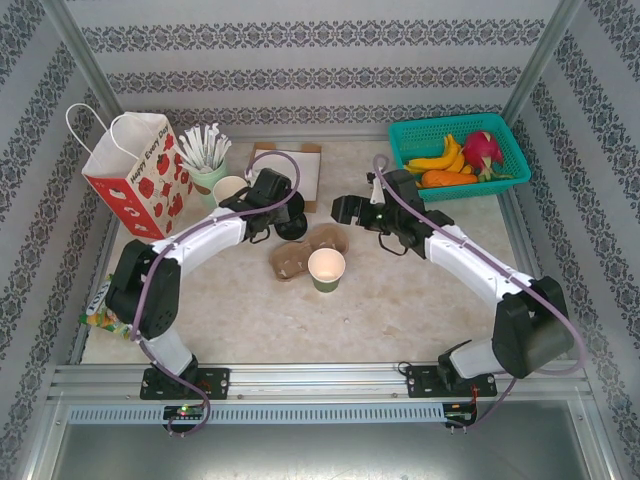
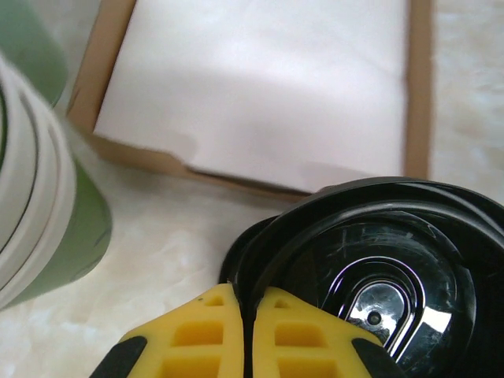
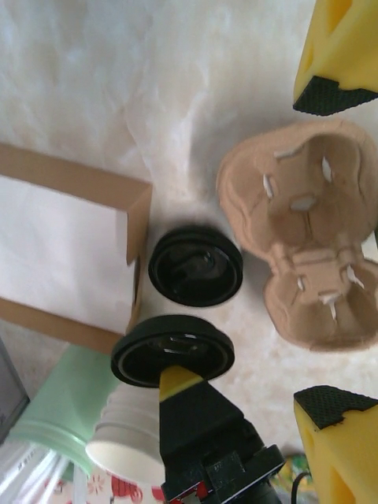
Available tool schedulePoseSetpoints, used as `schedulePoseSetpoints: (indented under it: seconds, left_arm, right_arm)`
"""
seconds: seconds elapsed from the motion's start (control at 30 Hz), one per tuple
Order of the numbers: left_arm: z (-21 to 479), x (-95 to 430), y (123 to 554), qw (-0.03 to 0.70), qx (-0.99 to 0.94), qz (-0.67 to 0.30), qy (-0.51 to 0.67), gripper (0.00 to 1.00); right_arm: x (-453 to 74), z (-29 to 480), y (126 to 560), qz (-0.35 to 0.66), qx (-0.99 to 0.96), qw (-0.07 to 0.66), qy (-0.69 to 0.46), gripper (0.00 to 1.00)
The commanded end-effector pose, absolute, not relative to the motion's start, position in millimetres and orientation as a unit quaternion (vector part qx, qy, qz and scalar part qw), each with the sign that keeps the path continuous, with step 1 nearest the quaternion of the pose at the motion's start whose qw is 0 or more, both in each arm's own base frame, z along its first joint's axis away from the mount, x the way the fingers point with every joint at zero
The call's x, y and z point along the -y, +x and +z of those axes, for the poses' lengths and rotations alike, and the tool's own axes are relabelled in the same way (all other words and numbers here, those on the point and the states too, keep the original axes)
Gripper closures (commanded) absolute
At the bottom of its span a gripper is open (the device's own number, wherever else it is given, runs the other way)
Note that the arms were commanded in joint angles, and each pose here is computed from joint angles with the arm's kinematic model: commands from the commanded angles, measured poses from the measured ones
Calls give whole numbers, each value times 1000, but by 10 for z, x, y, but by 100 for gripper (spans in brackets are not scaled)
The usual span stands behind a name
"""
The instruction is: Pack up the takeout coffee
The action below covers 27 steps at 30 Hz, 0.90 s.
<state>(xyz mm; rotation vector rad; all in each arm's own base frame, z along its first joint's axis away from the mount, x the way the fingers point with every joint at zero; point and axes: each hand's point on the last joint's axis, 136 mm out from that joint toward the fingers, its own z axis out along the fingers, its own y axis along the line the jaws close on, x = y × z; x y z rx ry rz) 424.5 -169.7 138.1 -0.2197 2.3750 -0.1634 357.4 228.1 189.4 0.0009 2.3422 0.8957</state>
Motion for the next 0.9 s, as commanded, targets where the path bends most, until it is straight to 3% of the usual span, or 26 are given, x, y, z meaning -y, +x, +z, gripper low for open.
schedulePoseSetpoints:
  seconds: [0.0, 0.2, 0.47, 0.87]
  left_arm:
    - [1661, 1882, 4320, 424, -901, -95, -2, 100]
    - [2043, 2121, 4323, 507, -848, -91, 128, 100]
    - [2402, 2359, 4350, 548, -802, -114, 208, 100]
    - [2599, 2549, 4302, 563, -773, -151, 250, 100]
  right_arm:
    - [-2512, 2160, 3596, 396, -865, 308, -18, 11]
    - [-2688, 2286, 3558, 421, -855, 292, -86, 23]
    - [-2792, 2339, 3696, 434, -854, 267, -107, 38]
    - [-2665, 2210, 3868, 408, -876, 241, -95, 47]
